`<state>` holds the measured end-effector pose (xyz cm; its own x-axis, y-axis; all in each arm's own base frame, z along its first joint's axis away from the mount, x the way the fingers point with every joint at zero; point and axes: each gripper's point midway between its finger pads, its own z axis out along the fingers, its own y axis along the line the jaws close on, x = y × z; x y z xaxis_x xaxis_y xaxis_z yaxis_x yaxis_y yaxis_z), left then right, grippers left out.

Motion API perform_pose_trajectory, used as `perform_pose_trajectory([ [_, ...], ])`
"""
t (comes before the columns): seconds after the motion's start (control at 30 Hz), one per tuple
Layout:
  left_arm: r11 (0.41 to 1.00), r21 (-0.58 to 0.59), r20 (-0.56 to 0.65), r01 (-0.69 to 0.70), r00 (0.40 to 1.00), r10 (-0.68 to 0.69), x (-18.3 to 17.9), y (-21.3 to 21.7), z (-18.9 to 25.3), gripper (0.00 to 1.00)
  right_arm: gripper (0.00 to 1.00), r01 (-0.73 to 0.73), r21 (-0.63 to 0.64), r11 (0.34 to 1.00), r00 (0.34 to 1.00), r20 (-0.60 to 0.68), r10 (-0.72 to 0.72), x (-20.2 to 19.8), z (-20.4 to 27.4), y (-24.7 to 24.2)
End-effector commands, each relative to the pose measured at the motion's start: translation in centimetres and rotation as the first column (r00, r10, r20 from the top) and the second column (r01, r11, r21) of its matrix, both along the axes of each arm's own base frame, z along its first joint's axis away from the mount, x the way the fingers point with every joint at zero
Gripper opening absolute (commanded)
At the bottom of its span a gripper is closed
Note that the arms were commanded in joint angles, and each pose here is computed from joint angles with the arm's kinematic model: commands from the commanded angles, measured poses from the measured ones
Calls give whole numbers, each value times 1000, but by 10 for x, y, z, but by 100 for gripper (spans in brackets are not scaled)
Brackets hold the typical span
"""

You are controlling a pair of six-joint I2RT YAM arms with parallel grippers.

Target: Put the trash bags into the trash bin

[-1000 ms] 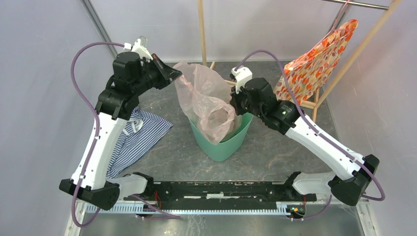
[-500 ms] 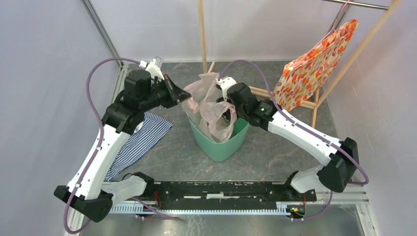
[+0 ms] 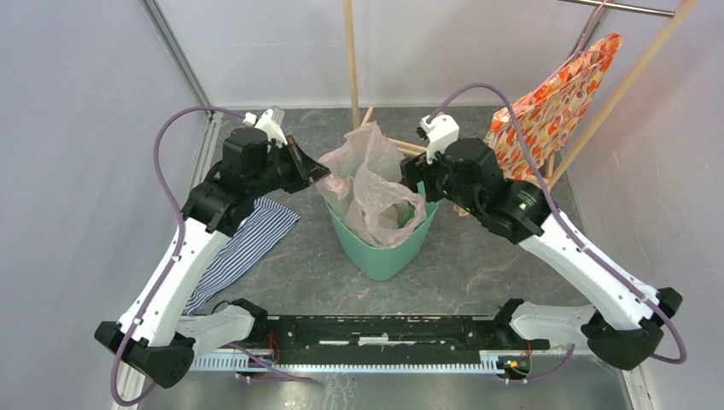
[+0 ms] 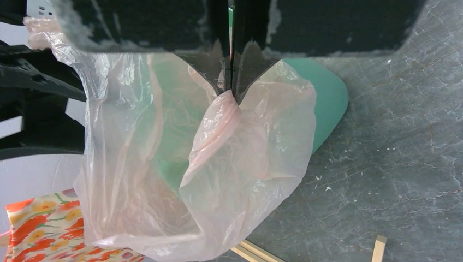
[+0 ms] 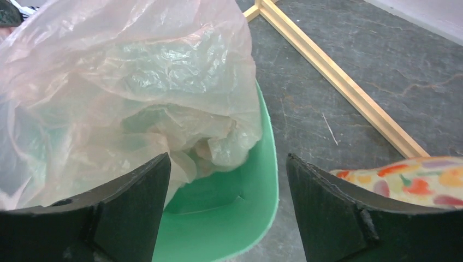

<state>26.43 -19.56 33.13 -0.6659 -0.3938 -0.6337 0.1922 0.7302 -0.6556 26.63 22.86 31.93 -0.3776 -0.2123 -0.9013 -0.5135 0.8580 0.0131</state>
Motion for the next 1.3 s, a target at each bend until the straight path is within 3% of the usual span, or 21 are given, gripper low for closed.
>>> perform_pose_trajectory([
  [0.0, 1000, 27, 72, 12, 997, -14, 9, -1, 7, 2, 87, 78, 15, 997, 997, 7, -78, -12, 13, -28],
  [0.13, 999, 30, 73, 16, 997, -18, 8, -1, 6, 2, 87, 109, 46, 993, 993, -39, -108, -29, 4, -42],
  [0.27, 1000, 25, 76, 18, 997, -20, 7, -1, 8, 2, 79, 137, 92, 986, 988, -89, -128, -44, -15, -52],
  [0.57, 1000, 12, 84, 24, 996, -25, 4, -2, 17, 2, 66, 93, 203, 975, 985, -164, -60, -51, -46, -26],
  [0.83, 1000, 18, 100, 13, 995, -15, 1, 3, 28, 2, 35, 21, 119, 993, 996, -87, -11, -12, -30, 5],
  [0.9, 1000, 16, 99, 7, 995, -9, -1, 5, 29, 2, 32, 1, 87, 996, 999, -51, 3, 0, -24, 13],
  [1.07, 1000, 15, 97, -17, 995, 16, -6, 11, 28, 2, 39, -24, 29, 999, 1000, -16, 25, 22, -19, 25],
  [1.27, 998, 25, 119, -51, 992, 48, -12, 22, 43, 2, 61, -7, -3, 1000, 1000, -1, 7, 23, 1, 17],
])
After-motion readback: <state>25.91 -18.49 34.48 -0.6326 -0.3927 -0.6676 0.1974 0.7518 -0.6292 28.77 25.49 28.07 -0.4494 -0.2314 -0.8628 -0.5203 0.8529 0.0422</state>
